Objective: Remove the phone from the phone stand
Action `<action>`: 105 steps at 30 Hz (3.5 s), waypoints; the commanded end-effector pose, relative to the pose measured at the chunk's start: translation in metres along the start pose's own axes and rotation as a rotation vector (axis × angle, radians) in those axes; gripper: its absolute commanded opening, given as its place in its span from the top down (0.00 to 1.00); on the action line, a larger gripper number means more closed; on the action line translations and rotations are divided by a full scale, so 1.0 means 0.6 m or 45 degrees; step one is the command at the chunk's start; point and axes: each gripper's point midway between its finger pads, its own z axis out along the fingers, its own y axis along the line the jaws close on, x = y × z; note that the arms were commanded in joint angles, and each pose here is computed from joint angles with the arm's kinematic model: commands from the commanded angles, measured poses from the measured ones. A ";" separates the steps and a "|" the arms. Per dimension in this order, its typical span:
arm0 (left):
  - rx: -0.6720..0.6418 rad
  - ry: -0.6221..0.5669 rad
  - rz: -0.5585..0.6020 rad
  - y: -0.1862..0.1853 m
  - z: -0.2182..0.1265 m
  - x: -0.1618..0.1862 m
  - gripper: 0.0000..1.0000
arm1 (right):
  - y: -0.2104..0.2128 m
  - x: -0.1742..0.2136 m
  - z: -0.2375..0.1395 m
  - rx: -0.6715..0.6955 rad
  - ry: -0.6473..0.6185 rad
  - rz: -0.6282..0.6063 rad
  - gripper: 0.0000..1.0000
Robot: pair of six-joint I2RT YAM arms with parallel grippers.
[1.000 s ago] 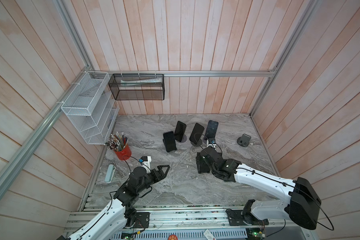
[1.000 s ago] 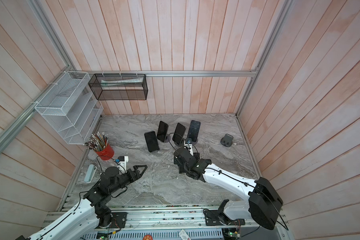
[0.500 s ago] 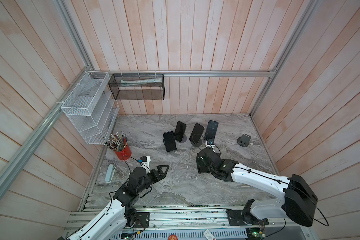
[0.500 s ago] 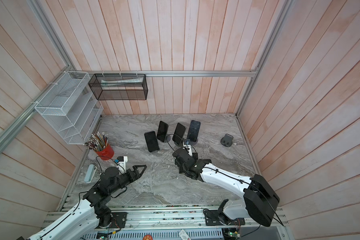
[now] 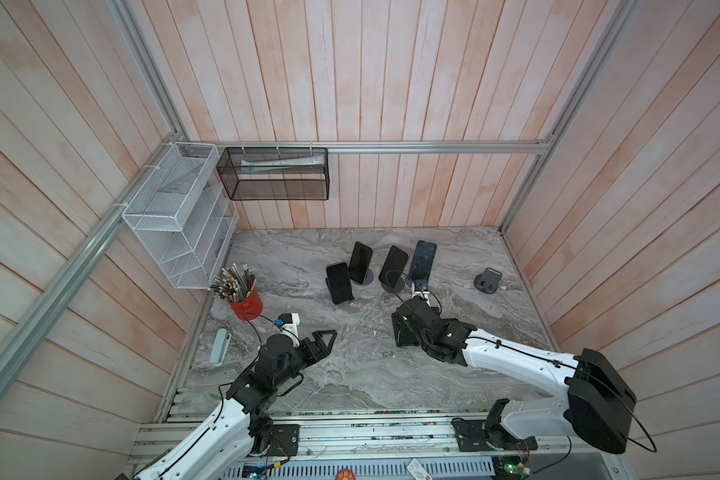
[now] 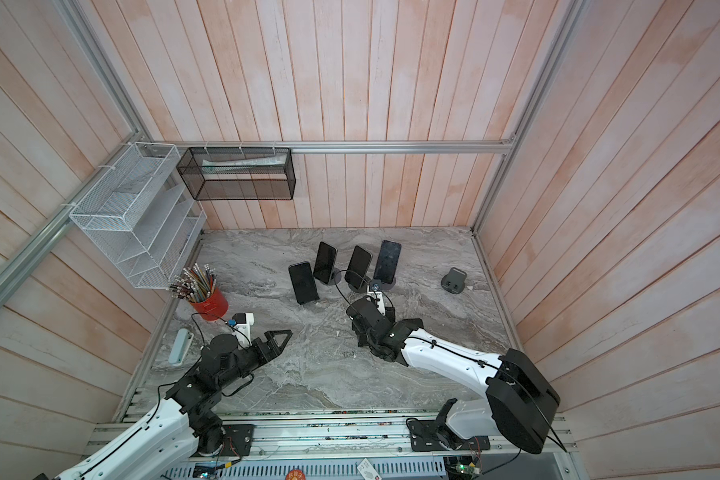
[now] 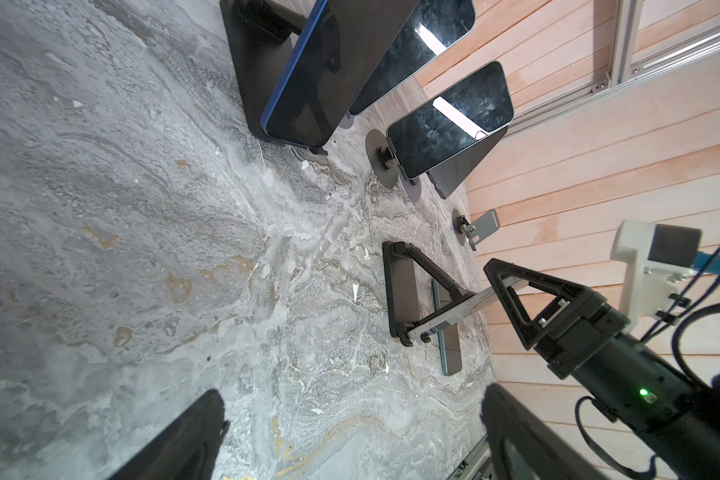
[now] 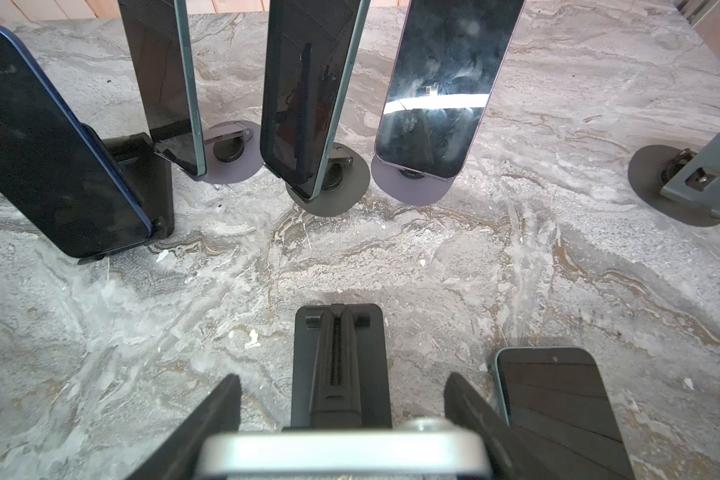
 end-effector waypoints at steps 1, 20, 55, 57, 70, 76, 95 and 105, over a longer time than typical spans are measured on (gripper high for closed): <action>-0.006 -0.023 0.018 -0.002 -0.003 -0.006 0.02 | -0.002 -0.012 -0.008 -0.007 -0.030 0.005 0.27; 0.014 -0.026 0.048 -0.013 0.004 -0.013 0.02 | -0.001 -0.063 -0.059 -0.083 -0.103 0.027 0.32; 0.018 -0.034 0.110 -0.042 0.005 -0.034 0.02 | -0.195 -0.180 -0.071 0.203 -0.196 0.012 0.30; 0.023 -0.042 0.115 -0.043 0.006 -0.037 0.02 | -0.222 -0.183 -0.068 0.254 -0.168 0.011 0.30; 0.050 0.048 0.111 -0.049 0.041 -0.024 0.02 | -0.352 -0.148 -0.067 0.492 -0.076 0.041 0.29; 0.068 0.071 0.117 -0.052 0.046 -0.021 0.02 | -0.372 -0.143 -0.056 0.587 -0.033 -0.015 0.29; 0.050 0.050 0.097 -0.041 0.027 -0.036 0.02 | -0.347 -0.208 0.121 0.252 0.114 0.029 0.30; 0.013 0.047 0.090 -0.043 0.027 -0.046 0.02 | -0.331 -0.212 0.206 0.151 0.223 0.044 0.31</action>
